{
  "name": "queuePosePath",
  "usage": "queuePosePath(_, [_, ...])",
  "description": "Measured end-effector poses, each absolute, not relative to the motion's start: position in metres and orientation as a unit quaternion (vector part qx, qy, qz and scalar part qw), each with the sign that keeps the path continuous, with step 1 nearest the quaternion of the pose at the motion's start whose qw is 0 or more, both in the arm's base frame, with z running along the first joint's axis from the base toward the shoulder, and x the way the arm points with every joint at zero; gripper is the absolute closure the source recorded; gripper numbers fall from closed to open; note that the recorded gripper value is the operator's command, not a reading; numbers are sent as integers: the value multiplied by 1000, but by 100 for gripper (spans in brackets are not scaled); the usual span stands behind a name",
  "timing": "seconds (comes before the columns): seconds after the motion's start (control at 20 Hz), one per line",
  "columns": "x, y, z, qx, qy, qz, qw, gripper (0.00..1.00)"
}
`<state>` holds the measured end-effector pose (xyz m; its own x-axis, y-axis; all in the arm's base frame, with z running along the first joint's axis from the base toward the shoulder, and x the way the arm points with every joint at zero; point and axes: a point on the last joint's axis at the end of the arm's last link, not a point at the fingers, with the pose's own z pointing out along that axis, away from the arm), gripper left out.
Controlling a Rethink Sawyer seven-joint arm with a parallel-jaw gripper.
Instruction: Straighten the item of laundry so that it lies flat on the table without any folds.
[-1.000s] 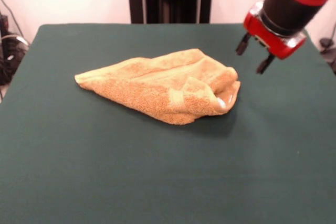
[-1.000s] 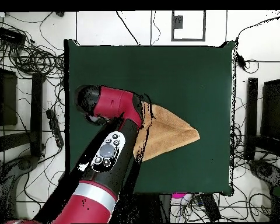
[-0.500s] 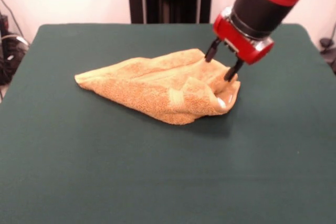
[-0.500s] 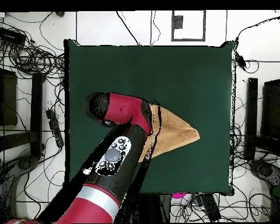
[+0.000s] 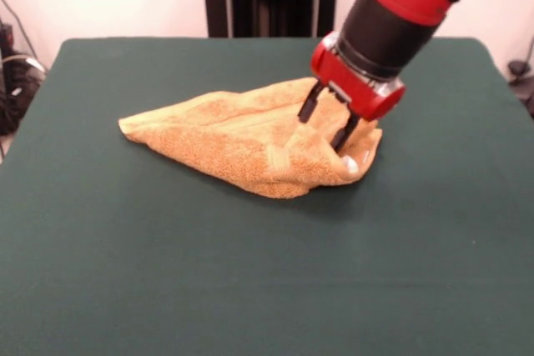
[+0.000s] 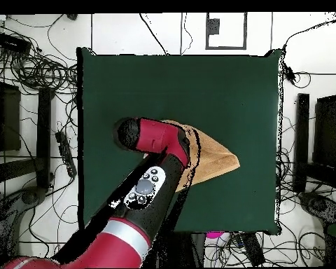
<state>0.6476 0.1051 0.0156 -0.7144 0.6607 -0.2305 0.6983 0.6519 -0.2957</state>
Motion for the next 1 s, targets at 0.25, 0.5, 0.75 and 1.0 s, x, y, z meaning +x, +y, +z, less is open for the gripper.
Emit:
queuePosePath(0.25, [640,90,-6,380,905,-188,45,0])
queuePosePath(0.5, [629,79,-30,387,902,-191,24,0])
queuePosePath(0.75, [627,80,-34,385,902,-192,24,0])
queuePosePath(1.0, [634,86,-36,366,908,-191,69,0])
